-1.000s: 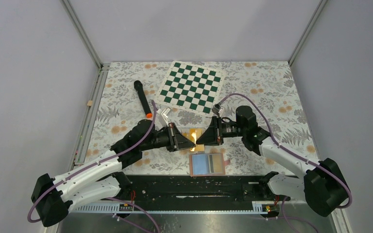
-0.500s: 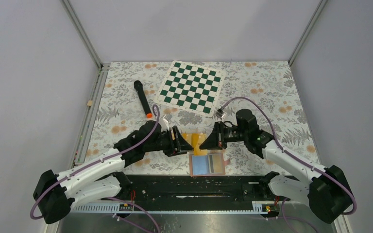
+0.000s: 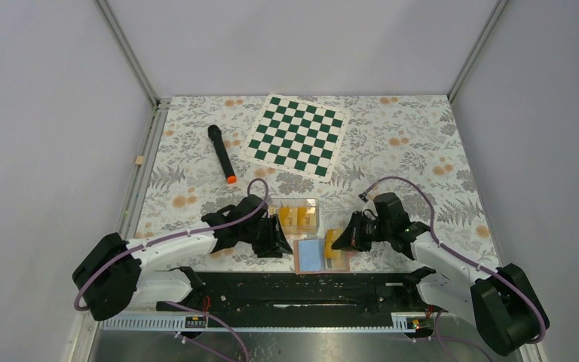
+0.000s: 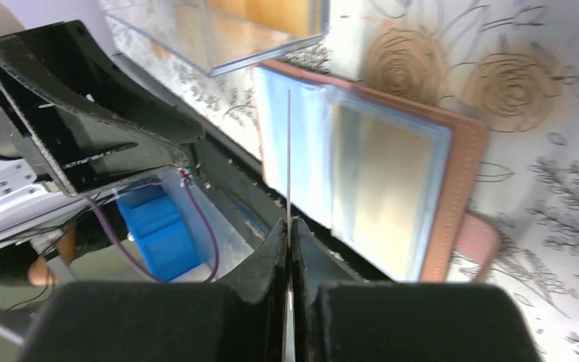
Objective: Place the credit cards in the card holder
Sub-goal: Insert the credit card into the card holder.
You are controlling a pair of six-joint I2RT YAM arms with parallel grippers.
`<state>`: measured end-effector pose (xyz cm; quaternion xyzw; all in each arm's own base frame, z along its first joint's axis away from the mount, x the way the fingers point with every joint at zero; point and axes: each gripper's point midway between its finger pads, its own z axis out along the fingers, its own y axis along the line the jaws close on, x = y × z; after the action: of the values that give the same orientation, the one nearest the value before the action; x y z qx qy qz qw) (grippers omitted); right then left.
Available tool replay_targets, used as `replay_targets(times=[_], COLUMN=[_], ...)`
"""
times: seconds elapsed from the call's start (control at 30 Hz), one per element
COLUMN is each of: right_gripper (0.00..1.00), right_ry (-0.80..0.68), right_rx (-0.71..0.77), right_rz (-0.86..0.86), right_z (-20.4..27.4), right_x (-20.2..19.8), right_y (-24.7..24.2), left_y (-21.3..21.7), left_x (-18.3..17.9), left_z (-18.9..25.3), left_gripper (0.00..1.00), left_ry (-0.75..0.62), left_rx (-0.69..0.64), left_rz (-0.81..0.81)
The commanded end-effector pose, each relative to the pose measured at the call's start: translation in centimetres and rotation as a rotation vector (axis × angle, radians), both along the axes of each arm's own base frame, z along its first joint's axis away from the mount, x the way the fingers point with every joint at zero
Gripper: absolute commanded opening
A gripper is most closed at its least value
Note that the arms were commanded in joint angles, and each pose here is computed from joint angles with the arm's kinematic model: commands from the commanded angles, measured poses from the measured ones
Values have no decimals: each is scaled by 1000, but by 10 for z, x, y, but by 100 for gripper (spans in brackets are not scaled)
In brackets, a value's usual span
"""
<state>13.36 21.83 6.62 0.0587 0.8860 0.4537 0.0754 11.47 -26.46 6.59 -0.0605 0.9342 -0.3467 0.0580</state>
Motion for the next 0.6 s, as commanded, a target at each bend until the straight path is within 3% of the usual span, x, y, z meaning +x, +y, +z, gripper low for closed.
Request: replay_targets(times=[0.0, 0.57], right_gripper=[0, 0], right_ry=[-61, 5], right_rx=[-85, 12], right_rz=[-28, 37], right_z=[-13, -27], right_x=[10, 13], right_y=[-11, 8], left_y=[-8, -25], left_x=[7, -2], left_z=[-4, -41], left_gripper=[40, 18], left_ry=[-24, 16], left_rx=[0, 101], left_rz=[-31, -103])
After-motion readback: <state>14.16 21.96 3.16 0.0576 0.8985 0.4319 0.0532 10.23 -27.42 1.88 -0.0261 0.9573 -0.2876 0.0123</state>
